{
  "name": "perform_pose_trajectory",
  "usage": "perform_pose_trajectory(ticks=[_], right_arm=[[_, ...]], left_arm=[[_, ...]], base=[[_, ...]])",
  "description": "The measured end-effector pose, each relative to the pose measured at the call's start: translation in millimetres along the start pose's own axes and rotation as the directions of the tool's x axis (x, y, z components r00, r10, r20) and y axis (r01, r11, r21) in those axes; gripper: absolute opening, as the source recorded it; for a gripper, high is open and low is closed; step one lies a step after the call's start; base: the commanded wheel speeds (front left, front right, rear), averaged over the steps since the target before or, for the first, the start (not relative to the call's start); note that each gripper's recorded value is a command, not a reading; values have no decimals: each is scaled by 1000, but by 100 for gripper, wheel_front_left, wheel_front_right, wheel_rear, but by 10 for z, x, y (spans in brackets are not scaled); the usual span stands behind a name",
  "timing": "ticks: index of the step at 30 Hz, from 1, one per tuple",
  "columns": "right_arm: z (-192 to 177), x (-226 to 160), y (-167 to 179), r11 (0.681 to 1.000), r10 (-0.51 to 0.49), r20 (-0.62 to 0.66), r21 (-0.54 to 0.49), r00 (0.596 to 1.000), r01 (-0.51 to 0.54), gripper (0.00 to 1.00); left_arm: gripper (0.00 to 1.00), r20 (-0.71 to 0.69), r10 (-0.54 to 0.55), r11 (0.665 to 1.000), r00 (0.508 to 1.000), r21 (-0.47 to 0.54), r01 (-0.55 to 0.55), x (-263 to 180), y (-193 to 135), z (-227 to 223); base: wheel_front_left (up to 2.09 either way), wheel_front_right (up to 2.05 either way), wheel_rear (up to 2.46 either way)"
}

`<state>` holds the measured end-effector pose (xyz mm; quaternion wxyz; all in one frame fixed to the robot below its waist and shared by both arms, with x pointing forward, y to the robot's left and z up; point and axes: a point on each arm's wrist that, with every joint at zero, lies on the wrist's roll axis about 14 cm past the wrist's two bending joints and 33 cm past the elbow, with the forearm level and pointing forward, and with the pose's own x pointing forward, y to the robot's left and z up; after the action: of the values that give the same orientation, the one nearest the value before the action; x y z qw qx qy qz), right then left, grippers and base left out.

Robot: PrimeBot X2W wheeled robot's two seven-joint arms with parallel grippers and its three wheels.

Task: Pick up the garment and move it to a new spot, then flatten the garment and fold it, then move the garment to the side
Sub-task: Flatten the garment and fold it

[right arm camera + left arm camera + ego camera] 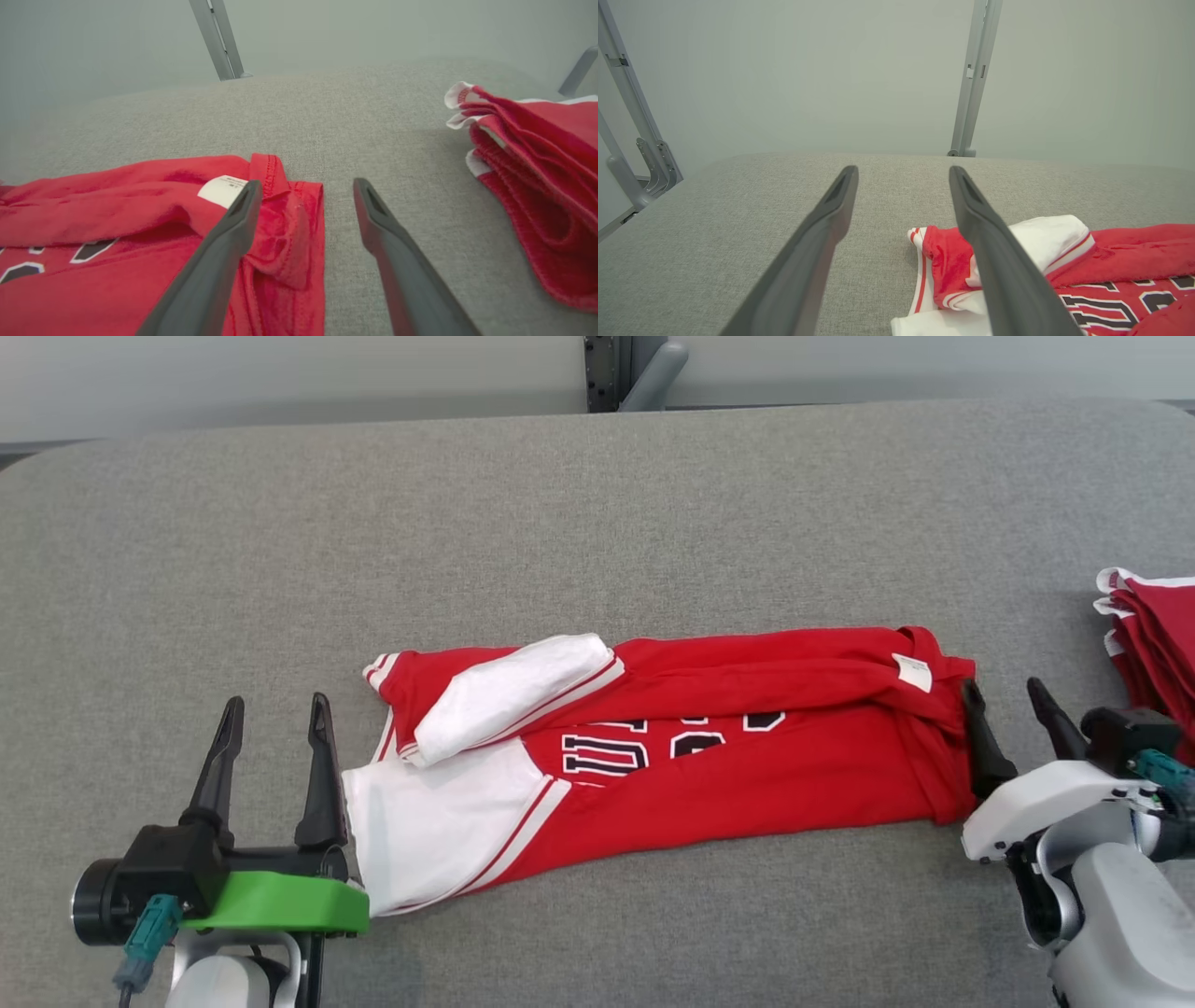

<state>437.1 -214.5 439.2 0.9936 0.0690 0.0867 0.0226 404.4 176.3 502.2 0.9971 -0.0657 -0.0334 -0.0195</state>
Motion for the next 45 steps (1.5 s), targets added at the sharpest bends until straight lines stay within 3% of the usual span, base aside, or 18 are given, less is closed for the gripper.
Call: perform_pose_trajectory(ticks=[8,13,14,15,16,20,25,35,39,45], right_arm=[[-553,180,154,998,10,-157,67,988,0,100],[-718,212,272,995,33,-195,101,980,-13,100],[-734,213,288,994,35,-198,107,980,-14,84],[-737,219,302,993,38,-197,114,980,-16,47],[-742,219,318,992,41,-198,123,979,-17,2],[-743,221,434,987,71,-193,155,979,-41,0],[-579,241,313,987,62,-146,154,987,-39,0],[-98,12,-656,992,-120,-19,27,993,121,0],[87,64,-435,998,-58,43,24,997,57,0],[510,197,286,990,130,170,36,977,-138,0]], left_arm=[[100,-14,-16,1000,1000,6,16,146,-30,-91],[100,-6,-11,1000,1000,19,11,191,19,-76],[100,-6,-8,1000,1000,19,8,195,30,-77],[100,-6,-5,1000,1000,20,6,199,37,-79],[100,-6,-4,1000,1000,23,4,202,43,-80],[100,-8,-4,1000,1000,18,4,213,37,-97],[100,-9,-10,1000,1000,10,10,236,10,-114],[100,-9,-27,1000,1000,4,27,302,-48,-145],[100,-13,-48,999,999,3,48,330,-107,-167],[100,-9,-67,998,998,1,67,338,-168,-154]], base=[[0,0,0],[0,0,0],[0,0,0],[0,0,0],[0,0,0],[0,0,0],[0,0,0],[0,0,0],[0,0,0],[0,0,0]])
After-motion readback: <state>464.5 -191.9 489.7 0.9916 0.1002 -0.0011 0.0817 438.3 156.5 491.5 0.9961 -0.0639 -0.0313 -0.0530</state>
